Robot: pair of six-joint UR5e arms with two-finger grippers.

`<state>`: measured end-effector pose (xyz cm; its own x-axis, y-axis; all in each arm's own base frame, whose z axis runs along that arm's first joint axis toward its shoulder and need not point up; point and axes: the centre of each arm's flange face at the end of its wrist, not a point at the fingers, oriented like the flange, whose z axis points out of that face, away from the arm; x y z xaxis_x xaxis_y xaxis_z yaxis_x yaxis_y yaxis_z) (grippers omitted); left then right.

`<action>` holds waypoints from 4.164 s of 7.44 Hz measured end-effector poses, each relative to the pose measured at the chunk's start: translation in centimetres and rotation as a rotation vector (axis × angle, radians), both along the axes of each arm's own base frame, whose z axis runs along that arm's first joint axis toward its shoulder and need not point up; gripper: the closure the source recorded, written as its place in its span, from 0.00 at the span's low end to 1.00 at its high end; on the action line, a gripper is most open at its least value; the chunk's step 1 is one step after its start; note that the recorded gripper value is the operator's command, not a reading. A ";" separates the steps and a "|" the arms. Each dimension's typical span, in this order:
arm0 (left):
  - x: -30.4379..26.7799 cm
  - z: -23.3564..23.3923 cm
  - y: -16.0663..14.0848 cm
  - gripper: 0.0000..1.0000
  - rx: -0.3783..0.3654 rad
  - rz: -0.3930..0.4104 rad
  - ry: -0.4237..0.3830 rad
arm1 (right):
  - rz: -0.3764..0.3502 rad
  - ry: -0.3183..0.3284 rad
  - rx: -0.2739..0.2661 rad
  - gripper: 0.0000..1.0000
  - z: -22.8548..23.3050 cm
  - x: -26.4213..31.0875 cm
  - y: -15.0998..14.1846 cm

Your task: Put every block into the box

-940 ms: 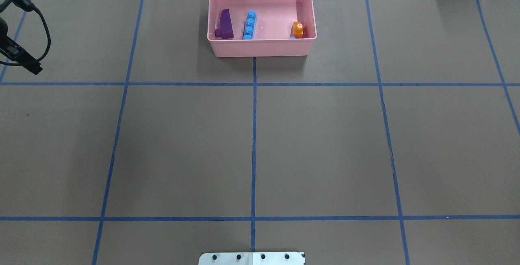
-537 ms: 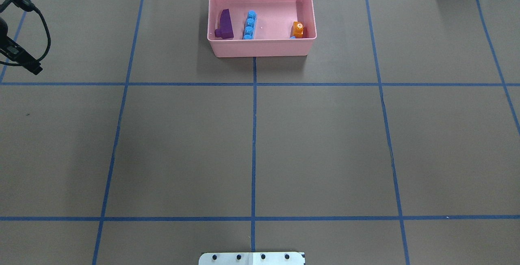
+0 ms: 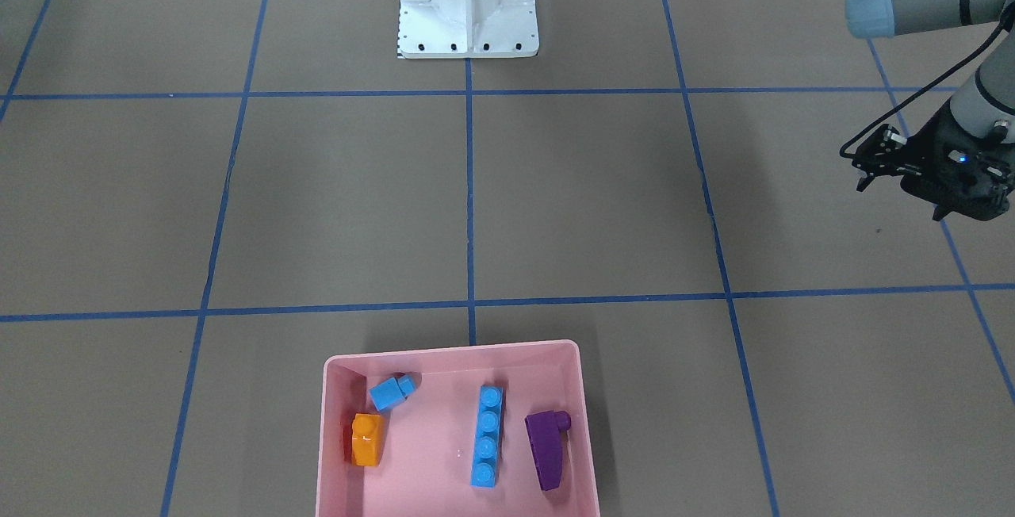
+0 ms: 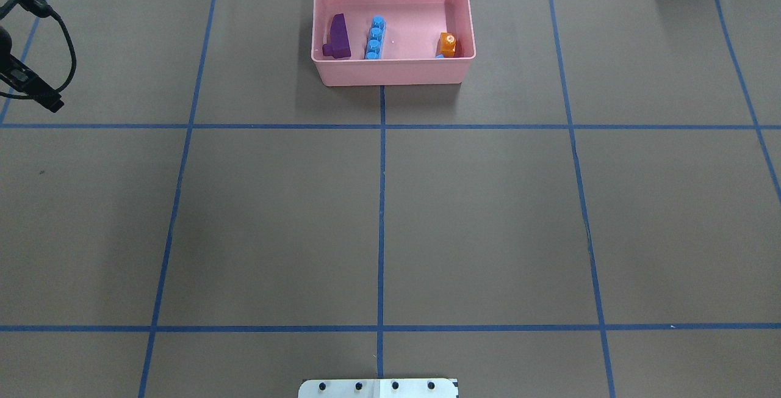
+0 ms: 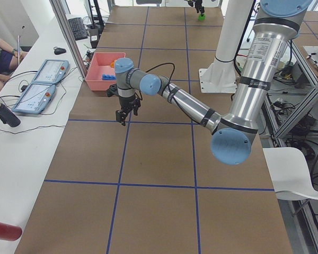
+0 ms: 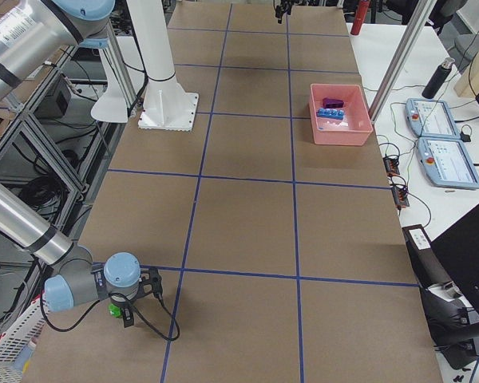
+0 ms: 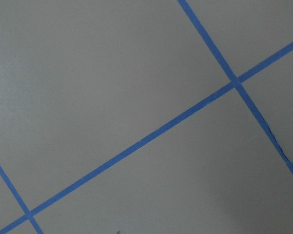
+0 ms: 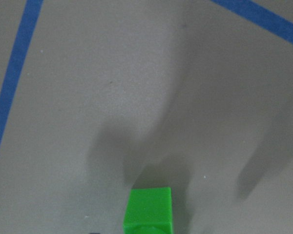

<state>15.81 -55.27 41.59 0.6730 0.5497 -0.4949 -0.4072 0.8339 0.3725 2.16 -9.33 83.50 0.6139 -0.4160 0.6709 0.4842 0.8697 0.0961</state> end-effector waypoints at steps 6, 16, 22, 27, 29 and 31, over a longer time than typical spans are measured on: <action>0.0 -0.1 0.2 0.00 -0.007 0.004 0.013 | -0.027 -0.029 -0.004 1.00 -0.3 -0.4 -0.1; -1.2 0.0 0.1 0.00 -0.057 -0.044 0.048 | 0.199 -0.124 0.122 1.00 -17.9 -5.0 -18.7; -13.8 7.4 1.2 0.00 -0.177 -0.265 0.026 | 0.273 -0.046 0.059 1.00 -41.2 -9.3 -42.6; -22.9 15.6 6.3 0.00 -0.236 -0.284 0.097 | 0.338 -0.030 -0.059 1.00 -58.6 -24.2 -53.9; -23.5 16.3 7.3 0.00 -0.253 -0.295 0.110 | 0.357 -0.006 -0.093 1.00 -64.1 -30.0 -58.4; -23.5 16.5 7.4 0.00 -0.258 -0.298 0.111 | 0.430 -0.052 -0.094 1.00 -66.2 -35.3 -62.1</action>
